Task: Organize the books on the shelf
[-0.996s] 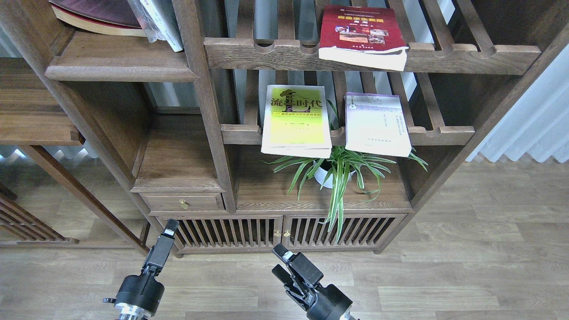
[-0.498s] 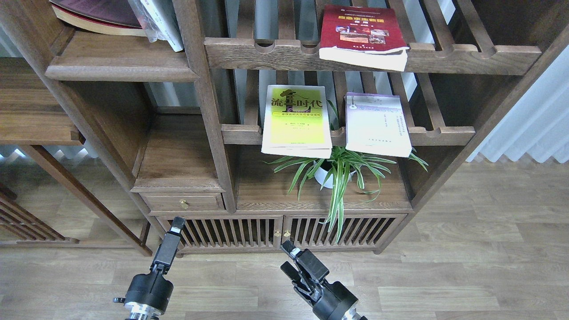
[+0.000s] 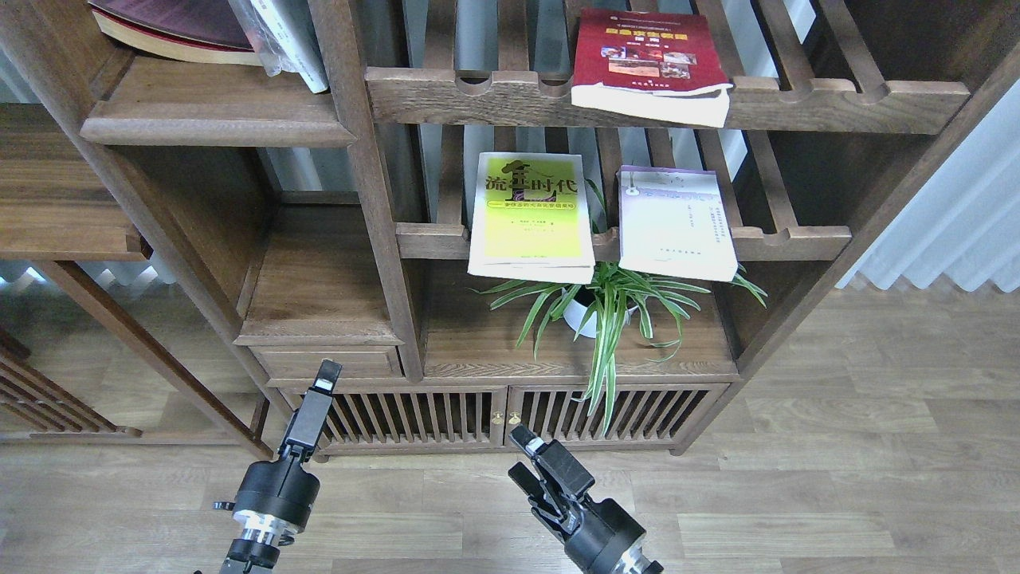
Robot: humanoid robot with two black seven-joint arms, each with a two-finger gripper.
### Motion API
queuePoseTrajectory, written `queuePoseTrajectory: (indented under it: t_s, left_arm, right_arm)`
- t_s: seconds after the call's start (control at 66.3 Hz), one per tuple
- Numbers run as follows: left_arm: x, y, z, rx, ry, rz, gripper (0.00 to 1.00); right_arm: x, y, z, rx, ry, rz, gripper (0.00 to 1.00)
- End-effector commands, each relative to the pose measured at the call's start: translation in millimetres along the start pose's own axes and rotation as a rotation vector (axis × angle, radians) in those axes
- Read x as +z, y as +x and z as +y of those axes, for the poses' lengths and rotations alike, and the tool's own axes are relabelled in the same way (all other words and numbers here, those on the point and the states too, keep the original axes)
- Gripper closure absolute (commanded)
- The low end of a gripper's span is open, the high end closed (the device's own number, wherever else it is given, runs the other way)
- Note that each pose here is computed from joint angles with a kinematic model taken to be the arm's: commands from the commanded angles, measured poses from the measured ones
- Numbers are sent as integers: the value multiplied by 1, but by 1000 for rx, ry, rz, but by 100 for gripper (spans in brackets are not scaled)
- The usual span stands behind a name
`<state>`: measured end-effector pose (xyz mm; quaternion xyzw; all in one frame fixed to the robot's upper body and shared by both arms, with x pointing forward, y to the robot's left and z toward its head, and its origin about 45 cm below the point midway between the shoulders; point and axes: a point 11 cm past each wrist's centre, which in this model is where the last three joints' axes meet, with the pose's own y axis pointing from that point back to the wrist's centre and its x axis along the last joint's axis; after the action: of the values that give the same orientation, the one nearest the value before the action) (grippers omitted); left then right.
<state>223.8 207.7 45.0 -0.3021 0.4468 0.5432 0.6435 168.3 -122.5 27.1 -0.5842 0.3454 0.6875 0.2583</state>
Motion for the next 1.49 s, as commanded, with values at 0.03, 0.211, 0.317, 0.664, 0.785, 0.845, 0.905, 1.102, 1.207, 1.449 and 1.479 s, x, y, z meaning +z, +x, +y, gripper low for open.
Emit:
queuePoseTrajectory:
  t_s: [0.03,0.211,0.317,0.664,0.785,0.845,0.905,1.102,1.207,1.449,1.479]
  left_arm:
    - [6,3,0,8,-17,-5,0]
    - [7,9,3,25,-16,-10,0]
    - [6,9,3,28,-18,-10,0]
    - [-6,6,-1,23,-1,8,0]
    - [-7,4,-2,19,1,10,0]
    - [-7,4,-3,18,1,10,0]
    - [-7,3,-3,17,0,9,0]
    - [-6,2,-4,11,-1,10,0]
    - [-2,3,-4,13,-8,5,0]
    - [0,1,-4,8,-15,8,0]
    - [1,2,-4,9,-20,7,0]
  right_arm:
    - [-3,-3,-4,-10,-2,10,1]
    - [-8,-8,-9,-23,8,19,1]
    - [-8,-8,-9,-22,11,19,1]
    - [-12,3,-4,14,24,20,1]
    - [-10,8,-2,30,14,24,1]
    - [-9,12,-2,43,2,30,1]
    - [-7,18,2,64,-1,25,1]
    - [-9,17,-1,61,-7,40,1]
    - [-11,15,-2,56,1,39,1]
    - [-12,17,0,62,23,28,1]
    - [-12,17,0,62,24,28,1]
